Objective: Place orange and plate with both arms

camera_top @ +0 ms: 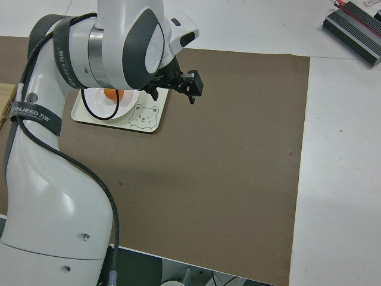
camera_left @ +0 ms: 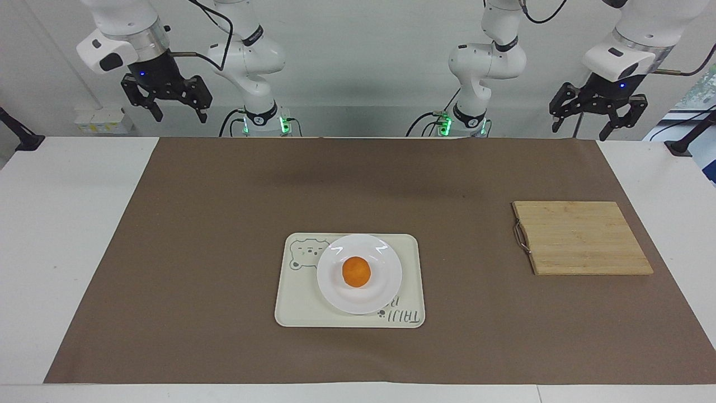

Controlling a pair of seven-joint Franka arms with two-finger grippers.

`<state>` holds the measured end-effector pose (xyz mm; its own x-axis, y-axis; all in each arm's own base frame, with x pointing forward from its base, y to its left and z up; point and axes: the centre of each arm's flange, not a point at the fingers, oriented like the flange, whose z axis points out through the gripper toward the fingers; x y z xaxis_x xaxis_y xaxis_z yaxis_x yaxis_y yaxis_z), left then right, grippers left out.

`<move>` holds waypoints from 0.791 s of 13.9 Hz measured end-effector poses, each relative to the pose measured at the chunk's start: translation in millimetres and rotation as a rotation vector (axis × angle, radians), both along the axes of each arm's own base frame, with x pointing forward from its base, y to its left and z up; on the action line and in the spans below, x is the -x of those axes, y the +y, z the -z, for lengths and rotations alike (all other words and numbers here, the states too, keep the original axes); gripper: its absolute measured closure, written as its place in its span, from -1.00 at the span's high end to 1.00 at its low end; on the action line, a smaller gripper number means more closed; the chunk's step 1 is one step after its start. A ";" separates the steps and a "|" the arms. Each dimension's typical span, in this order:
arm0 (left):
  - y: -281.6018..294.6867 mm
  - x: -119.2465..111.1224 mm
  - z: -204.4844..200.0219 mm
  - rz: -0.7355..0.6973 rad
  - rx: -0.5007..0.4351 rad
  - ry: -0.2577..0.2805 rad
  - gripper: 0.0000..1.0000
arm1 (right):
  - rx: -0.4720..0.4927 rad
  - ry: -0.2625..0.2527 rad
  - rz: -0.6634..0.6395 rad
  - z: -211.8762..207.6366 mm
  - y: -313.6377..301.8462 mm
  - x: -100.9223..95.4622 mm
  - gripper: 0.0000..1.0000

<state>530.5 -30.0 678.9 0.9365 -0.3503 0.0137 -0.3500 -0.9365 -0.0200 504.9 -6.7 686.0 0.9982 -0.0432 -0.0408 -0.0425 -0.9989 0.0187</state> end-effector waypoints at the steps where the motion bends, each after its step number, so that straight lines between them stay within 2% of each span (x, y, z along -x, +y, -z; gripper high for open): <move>1: 1.5 0.9 -0.5 -0.006 0.004 0.002 1.00 | -0.001 -0.011 0.005 -6.2 -2.8 4.9 1.00; 4: 18.1 2.8 -2.5 -0.074 0.040 0.007 1.00 | -0.003 -0.021 0.030 -11.0 -16.2 12.2 1.00; 7: 23.0 6.1 -4.0 -0.143 0.051 0.017 1.00 | -0.004 -0.027 0.022 1.8 -33.5 7.4 1.00; 11: 25.1 19.5 -10.4 -0.152 0.050 0.050 1.00 | -0.003 -0.029 0.024 6.9 -38.0 3.0 1.00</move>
